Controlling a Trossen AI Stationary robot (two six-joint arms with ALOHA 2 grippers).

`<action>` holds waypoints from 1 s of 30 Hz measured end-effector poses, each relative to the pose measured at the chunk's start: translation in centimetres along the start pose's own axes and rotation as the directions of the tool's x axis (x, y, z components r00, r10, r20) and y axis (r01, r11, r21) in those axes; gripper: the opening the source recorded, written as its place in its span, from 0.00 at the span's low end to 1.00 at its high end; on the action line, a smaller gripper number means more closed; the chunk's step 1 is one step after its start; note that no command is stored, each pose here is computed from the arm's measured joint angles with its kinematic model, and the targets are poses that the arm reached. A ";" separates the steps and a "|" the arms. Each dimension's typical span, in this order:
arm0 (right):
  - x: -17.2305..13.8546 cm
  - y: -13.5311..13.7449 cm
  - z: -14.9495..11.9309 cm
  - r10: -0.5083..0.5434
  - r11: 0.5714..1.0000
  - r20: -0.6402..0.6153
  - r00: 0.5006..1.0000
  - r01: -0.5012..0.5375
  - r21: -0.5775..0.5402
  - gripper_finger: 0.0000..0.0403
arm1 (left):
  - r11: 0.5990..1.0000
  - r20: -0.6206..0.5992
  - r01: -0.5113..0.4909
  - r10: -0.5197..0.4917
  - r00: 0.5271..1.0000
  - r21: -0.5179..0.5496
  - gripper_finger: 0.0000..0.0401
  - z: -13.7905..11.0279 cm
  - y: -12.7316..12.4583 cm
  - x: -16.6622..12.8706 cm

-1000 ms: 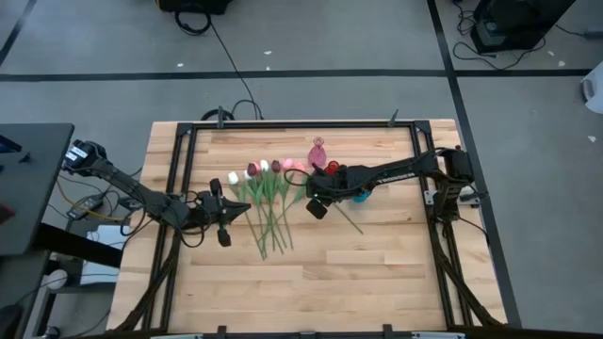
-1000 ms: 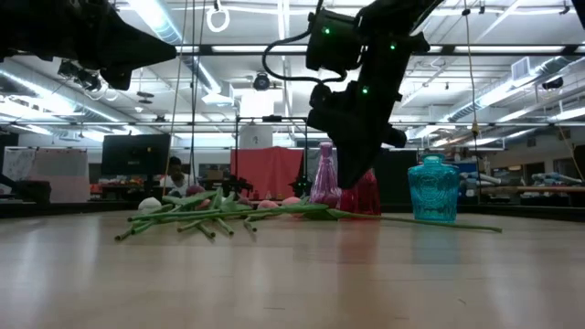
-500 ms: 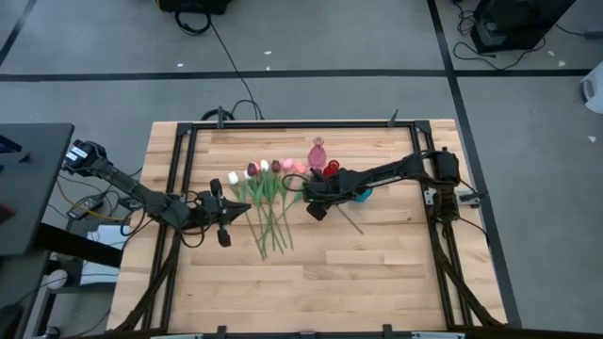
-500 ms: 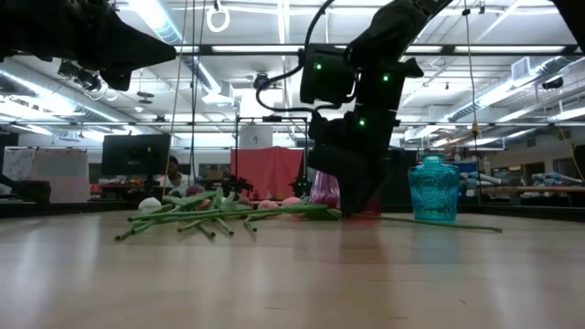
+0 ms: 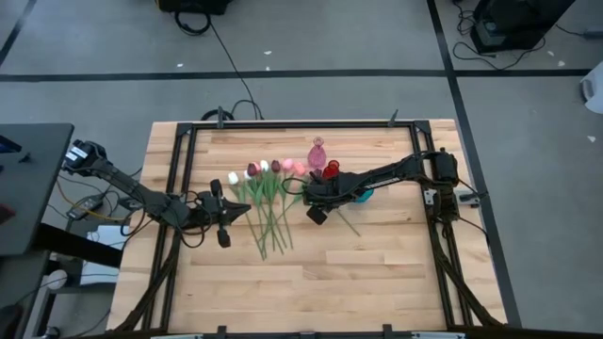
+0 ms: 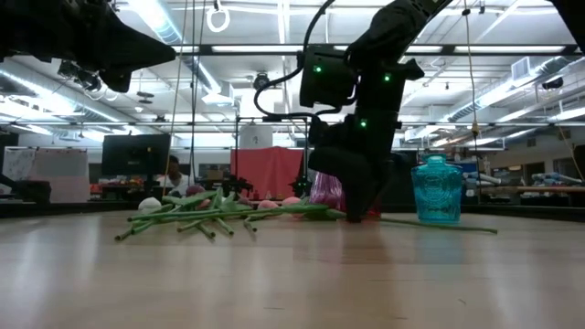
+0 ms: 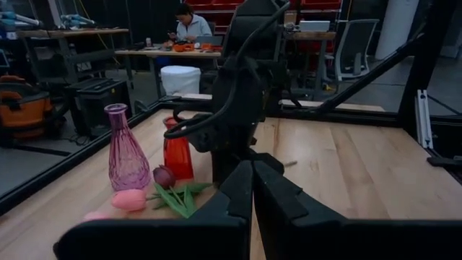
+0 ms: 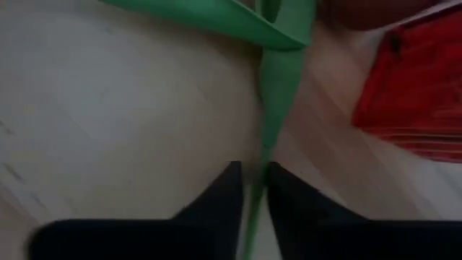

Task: Sort flowers into vase by color
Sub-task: Put the pink flower into the pink vase

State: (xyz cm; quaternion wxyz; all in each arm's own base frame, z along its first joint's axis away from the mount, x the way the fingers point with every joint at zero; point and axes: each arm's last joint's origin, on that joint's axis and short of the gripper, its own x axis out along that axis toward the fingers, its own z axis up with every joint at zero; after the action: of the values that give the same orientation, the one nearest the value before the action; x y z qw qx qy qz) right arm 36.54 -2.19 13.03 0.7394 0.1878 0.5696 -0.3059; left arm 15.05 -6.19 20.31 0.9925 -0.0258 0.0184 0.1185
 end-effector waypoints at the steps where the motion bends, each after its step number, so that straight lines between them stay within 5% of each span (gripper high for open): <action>1: 0.0 0.0 0.0 0.010 1.000 -0.003 1.000 -0.010 0.001 0.08 | 1.000 0.001 0.000 0.000 1.000 -0.001 0.05 0.0 0.0 0.0; 8: -1.5 0.4 0.1 0.040 0.999 -0.048 0.998 -0.040 -0.013 0.02 | 1.000 -0.001 0.000 0.000 1.000 -0.007 0.05 0.0 0.0 0.0; 13: -6.8 1.1 0.6 0.003 0.999 -0.015 1.000 -0.004 -0.033 0.01 | 1.000 -0.010 -0.001 0.001 1.000 -0.014 0.05 -0.1 0.0 0.0; 20: -12.6 3.3 1.0 -0.154 0.976 0.289 0.945 0.190 -0.103 0.01 | 1.000 -0.010 -0.001 0.001 1.000 -0.014 0.05 -0.1 0.0 0.0; 25: -15.6 4.4 1.2 -0.261 0.931 0.503 0.824 0.352 -0.094 0.01 | 1.000 -0.010 -0.001 0.001 1.000 -0.019 0.05 -0.1 0.0 0.0; 27: -16.6 4.7 1.5 -0.269 0.923 0.557 0.786 0.375 -0.084 0.01 | 0.999 -0.010 -0.002 0.002 1.000 -0.042 0.05 -0.1 0.0 0.0; 30: -17.1 5.1 1.7 -0.227 0.933 0.561 0.796 0.342 -0.108 0.01 | 0.998 -0.005 -0.017 0.017 1.000 -0.057 0.05 -0.2 0.0 0.4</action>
State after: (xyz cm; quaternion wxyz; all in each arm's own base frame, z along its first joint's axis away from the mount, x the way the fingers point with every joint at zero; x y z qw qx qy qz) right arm 38.37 4.58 29.49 0.8299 -0.0710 0.3883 -0.3942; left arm 15.47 -6.11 20.06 0.9902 -0.0541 0.0175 0.1274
